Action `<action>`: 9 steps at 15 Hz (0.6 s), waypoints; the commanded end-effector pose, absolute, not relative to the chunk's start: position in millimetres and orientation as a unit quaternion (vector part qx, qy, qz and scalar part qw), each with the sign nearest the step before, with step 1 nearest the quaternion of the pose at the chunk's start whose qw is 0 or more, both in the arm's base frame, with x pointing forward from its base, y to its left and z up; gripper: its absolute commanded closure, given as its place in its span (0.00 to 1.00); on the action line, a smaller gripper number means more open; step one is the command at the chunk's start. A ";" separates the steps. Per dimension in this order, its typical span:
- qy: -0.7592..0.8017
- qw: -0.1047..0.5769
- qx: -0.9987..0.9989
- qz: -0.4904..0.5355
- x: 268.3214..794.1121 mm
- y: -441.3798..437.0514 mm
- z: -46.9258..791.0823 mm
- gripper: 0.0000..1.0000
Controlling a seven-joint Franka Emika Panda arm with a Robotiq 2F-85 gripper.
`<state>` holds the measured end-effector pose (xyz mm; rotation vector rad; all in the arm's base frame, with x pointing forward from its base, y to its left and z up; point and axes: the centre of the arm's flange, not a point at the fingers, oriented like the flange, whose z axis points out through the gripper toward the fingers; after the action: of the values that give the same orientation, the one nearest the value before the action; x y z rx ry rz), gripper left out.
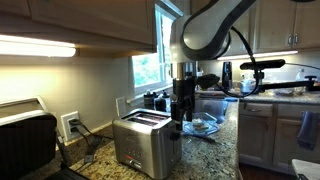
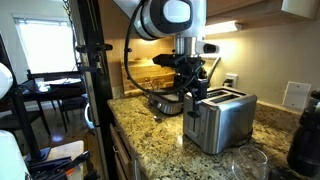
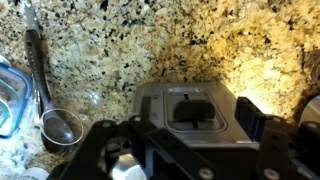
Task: Push down the toaster lever
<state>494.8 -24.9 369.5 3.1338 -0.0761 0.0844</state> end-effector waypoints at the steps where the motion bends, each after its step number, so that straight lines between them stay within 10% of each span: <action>1: -0.029 -0.004 0.999 0.025 507.6 -27.2 358.8 0.44; 9: -0.011 -0.012 0.999 0.029 526.3 -30.9 338.8 0.92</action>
<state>520.6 -26.2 345.5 3.1424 -0.0564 0.0636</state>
